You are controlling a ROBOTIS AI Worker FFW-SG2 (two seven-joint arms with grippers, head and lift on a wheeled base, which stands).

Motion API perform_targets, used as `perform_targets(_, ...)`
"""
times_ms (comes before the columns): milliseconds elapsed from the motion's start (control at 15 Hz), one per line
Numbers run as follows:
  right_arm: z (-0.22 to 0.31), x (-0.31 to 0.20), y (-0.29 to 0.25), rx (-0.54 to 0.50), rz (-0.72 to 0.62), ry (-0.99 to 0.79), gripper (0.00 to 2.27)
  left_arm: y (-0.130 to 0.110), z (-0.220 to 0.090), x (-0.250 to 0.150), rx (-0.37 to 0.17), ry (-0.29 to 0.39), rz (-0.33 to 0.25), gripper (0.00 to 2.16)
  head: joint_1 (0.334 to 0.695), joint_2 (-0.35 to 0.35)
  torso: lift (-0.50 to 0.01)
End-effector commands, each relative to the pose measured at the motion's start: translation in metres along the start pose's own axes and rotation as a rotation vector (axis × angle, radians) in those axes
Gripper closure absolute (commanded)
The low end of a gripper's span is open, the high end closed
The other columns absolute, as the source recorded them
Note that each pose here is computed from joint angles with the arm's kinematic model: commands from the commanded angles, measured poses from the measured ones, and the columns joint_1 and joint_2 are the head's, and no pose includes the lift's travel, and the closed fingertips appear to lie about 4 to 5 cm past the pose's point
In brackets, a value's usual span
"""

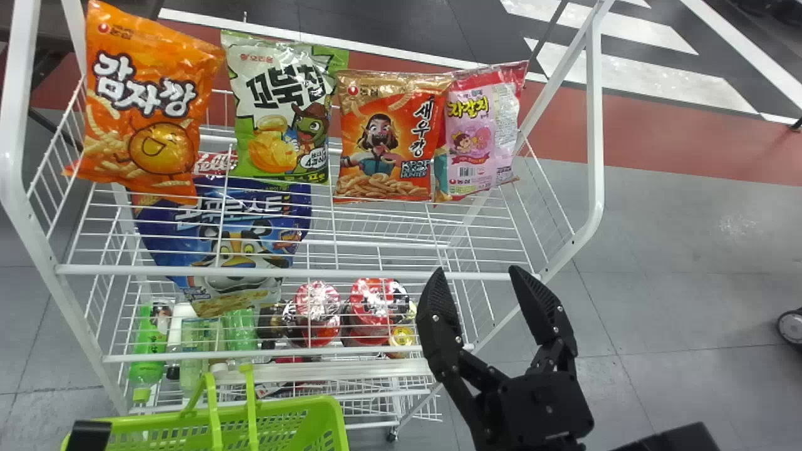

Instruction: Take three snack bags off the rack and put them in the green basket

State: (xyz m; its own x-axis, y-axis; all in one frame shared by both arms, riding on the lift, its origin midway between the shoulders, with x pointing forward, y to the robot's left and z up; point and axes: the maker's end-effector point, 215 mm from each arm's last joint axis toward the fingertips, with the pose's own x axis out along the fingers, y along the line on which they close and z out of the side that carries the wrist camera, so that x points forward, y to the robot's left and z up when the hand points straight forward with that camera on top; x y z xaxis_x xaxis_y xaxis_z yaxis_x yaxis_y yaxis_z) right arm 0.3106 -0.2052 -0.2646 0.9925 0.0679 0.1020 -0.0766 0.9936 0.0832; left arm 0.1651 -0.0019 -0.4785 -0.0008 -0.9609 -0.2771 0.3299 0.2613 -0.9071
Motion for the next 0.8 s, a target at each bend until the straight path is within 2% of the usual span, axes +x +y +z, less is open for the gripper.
perform_targets(0, 0.0002, 0.0000, 0.0000, 0.000, 0.000, -0.001, 0.17, 0.0010, 0.0007, -0.0011, -0.001, -0.003, 0.001, 1.77, 0.695, -0.350, -0.026)
perform_targets(733, -0.0019, -0.0009, -0.0011, -0.002, -0.001, 0.001, 0.17, -0.0028, 0.0022, -0.0006, 0.003, -0.012, -0.015, 1.77, 0.695, -0.350, -0.026)
